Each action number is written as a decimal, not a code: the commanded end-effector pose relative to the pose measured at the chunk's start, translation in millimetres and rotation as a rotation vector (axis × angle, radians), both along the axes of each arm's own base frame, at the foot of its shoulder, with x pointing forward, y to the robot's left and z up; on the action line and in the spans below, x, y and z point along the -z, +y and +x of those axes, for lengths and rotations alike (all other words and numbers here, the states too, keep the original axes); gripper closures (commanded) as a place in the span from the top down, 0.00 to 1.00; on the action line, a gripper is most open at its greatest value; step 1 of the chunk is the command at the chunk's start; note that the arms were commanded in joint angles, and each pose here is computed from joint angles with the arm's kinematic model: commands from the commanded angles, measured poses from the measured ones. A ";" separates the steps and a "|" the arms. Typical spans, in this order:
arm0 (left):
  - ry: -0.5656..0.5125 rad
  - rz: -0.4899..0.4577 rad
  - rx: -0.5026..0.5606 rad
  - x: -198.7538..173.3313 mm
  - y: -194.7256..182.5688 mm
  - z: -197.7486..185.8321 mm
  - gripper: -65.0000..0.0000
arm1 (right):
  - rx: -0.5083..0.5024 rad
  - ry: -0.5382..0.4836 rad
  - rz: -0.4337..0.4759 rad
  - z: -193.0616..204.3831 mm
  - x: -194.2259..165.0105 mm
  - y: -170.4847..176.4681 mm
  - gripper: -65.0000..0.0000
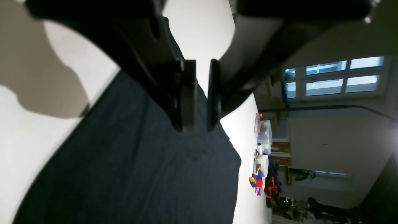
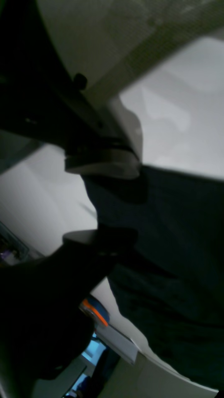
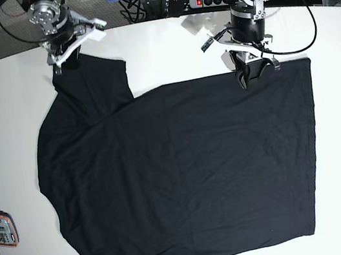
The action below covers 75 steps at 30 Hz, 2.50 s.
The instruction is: Fold the T-shirt properly
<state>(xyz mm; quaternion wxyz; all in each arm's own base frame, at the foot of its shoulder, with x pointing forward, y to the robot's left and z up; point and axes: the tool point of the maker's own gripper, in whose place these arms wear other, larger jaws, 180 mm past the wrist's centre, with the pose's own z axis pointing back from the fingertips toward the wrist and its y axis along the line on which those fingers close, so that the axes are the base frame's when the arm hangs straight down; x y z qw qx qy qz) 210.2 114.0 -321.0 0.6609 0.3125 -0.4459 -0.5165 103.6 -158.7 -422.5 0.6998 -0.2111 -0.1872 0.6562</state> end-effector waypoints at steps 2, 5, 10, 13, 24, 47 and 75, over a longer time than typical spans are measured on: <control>-0.030 -0.004 0.003 -8.1 -0.1 1.4 0.10 | -0.006 0.010 0.004 -4.4 -1.7 1.5 0.40; -0.033 -0.004 0.003 -8.7 -0.1 2.4 0.10 | 0.012 0.020 0.020 -10.0 -0.5 6.3 0.40; -0.032 -0.004 0.003 -8.4 0.0 2.7 0.10 | 0.036 -0.002 0.047 -6.5 -1.9 13.7 0.40; -0.031 -0.004 0.003 -8.0 0.0 2.2 0.10 | 0.055 -0.049 0.054 0.3 -6.6 13.0 0.40; -0.033 -0.004 0.003 -8.7 -0.1 2.4 0.10 | 0.044 -0.090 0.089 11.4 -11.6 21.4 0.41; -0.028 -0.003 0.003 -7.5 0.0 1.3 0.09 | 0.066 -0.101 0.115 4.1 -11.9 25.7 0.40; -0.027 -0.003 0.003 -7.2 0.0 0.8 0.09 | 0.079 -0.172 0.186 57.5 -7.7 38.0 0.31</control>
